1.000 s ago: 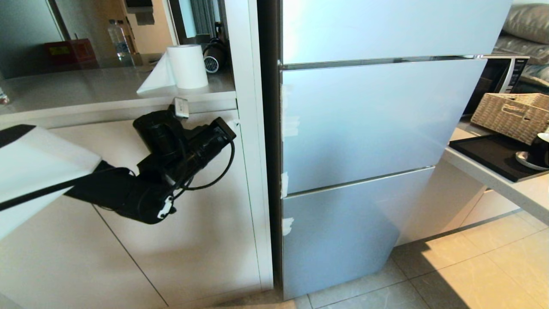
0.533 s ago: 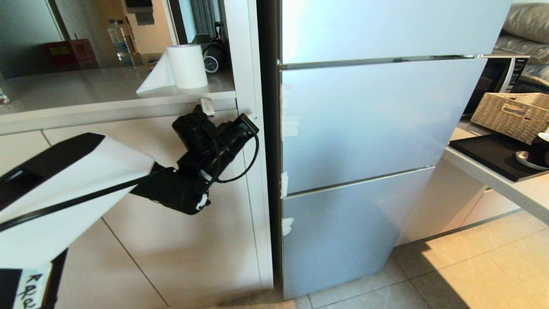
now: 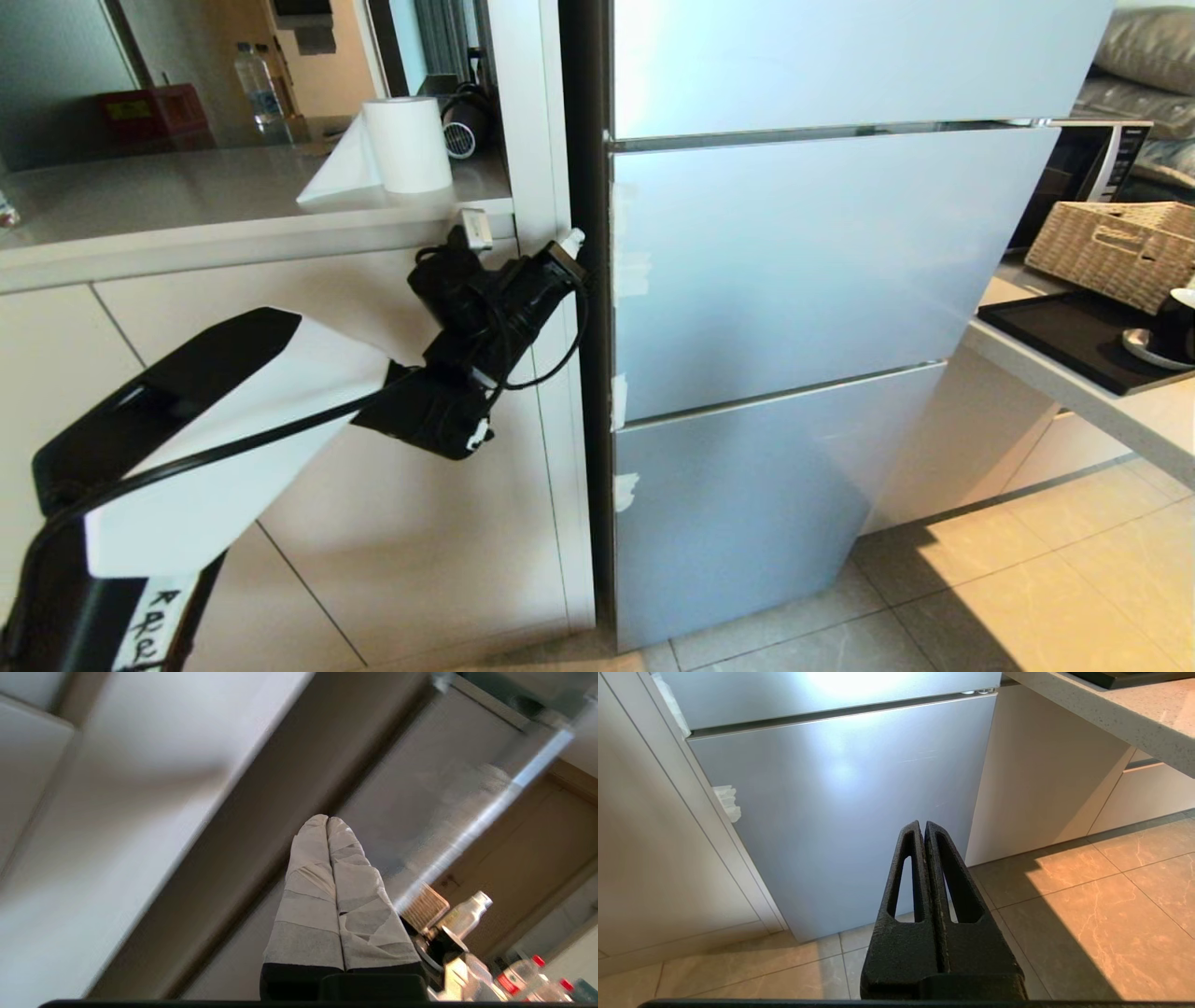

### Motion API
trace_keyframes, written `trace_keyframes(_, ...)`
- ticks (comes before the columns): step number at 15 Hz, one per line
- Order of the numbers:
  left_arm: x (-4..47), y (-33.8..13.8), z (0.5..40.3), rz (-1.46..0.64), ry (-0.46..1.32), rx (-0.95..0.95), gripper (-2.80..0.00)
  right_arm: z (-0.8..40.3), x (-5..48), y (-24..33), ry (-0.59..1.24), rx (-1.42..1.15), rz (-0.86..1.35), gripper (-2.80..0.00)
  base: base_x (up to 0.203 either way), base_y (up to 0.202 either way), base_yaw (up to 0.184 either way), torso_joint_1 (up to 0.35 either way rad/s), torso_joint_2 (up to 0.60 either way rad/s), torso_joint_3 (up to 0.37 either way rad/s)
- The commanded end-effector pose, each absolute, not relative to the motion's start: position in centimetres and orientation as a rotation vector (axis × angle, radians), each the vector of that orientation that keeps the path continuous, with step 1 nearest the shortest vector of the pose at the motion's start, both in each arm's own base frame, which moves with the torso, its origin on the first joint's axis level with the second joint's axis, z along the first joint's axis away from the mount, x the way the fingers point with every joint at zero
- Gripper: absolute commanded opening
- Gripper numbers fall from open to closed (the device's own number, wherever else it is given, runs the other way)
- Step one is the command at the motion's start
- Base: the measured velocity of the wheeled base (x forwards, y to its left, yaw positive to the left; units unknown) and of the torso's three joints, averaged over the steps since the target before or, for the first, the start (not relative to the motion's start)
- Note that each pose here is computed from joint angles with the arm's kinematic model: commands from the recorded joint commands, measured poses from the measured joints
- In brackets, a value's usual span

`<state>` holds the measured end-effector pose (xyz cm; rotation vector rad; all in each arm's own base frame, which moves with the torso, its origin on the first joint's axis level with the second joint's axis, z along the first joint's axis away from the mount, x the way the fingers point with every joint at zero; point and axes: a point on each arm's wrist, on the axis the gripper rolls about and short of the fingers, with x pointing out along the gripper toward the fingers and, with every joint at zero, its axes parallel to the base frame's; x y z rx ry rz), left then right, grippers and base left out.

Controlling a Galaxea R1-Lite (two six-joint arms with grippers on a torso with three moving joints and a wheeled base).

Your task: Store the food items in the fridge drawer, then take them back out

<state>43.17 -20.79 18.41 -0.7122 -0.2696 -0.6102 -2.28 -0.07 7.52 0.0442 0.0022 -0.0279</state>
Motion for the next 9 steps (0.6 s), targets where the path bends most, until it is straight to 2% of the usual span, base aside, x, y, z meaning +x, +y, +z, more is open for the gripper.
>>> trace_keyframes(1, 43.6, -21.2, 18.0, -0.618, -0.278, -0.718, -2.8, 7.5, -2.3, -0.1, 0.003, 0.044, -0.028, -2.8, 0.0, 0.0, 0.0, 0.0, 0.0, 0.0)
trace_keyframes(9, 44.0, -22.8, 17.2, -0.619, -0.283, -0.656, -2.8, 7.5, -2.3, -0.1, 0.004, 0.044, -0.028, -2.8, 0.0, 0.0, 0.0, 0.0, 0.0, 0.0)
